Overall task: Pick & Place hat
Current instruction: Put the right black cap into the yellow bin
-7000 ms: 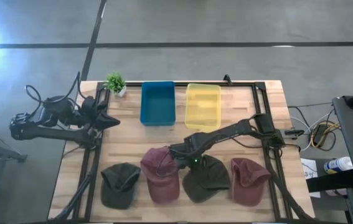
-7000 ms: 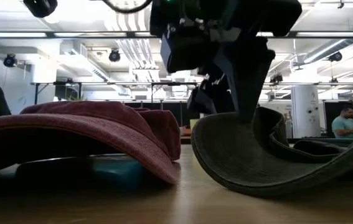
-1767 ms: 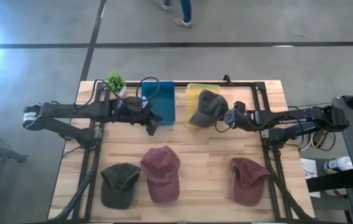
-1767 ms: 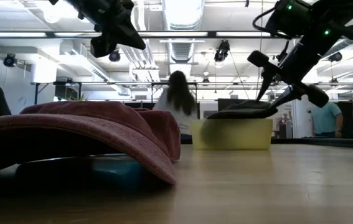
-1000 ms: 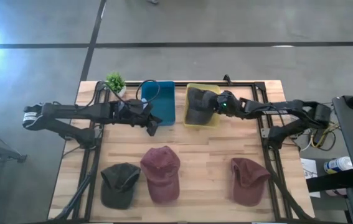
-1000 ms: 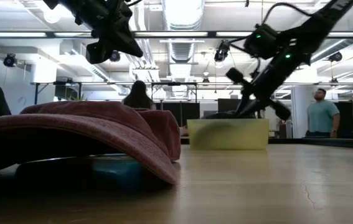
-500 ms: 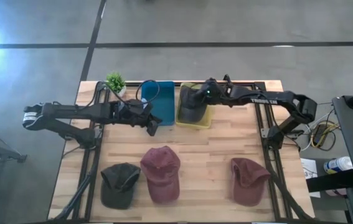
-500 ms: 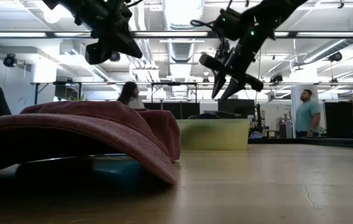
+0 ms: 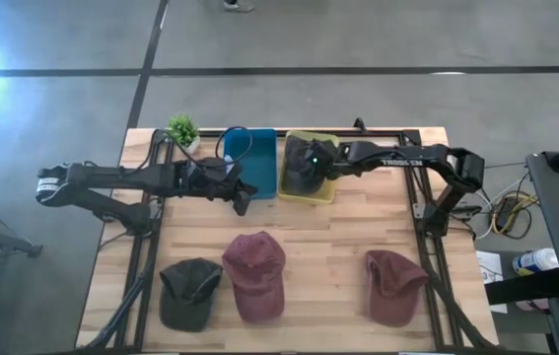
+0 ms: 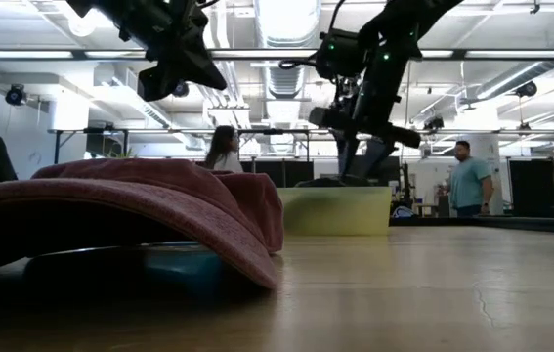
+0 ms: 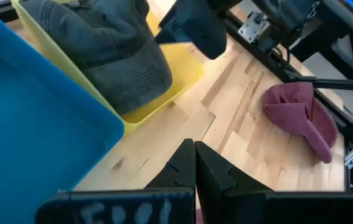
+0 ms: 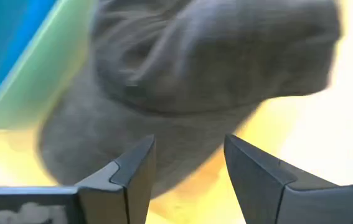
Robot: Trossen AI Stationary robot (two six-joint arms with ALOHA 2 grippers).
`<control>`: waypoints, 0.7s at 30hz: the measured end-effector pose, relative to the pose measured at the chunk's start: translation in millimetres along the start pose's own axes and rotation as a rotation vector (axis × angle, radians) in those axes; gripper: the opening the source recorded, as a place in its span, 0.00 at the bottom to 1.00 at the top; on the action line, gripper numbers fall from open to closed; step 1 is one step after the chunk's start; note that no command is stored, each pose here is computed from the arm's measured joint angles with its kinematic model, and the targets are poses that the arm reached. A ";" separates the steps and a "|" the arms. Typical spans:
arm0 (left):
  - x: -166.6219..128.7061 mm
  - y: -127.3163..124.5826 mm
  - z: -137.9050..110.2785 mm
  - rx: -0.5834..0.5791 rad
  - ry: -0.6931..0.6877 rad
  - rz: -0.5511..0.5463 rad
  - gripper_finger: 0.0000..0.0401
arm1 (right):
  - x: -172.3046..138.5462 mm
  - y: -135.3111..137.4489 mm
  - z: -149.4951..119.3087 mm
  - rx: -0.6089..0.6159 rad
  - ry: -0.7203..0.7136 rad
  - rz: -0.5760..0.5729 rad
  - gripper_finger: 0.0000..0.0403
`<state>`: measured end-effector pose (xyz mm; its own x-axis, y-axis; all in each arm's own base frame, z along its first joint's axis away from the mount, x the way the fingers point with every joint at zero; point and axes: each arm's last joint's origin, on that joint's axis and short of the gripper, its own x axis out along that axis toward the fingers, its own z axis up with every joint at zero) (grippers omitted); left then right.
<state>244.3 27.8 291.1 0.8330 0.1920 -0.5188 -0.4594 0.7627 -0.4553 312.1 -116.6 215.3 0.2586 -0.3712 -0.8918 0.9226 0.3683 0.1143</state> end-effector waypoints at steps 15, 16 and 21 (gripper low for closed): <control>4.3 2.2 -6.4 -0.073 -0.007 -0.013 0.00 | 66.4 -11.3 28.0 -0.085 -0.063 -0.071 0.44; 4.3 2.3 -6.5 -0.073 -0.006 -0.012 0.00 | 70.2 -9.6 28.4 -0.098 -0.050 -0.075 0.44; 4.3 2.2 -6.5 -0.074 -0.006 -0.013 0.00 | 62.7 0.0 27.2 -0.168 -0.024 -0.132 0.44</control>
<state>244.8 26.2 283.2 0.8407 0.1864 -0.5084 -0.4700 0.7174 -0.5142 336.1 -163.1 171.3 0.1473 -0.4452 -0.8832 0.8888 0.4513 -0.0792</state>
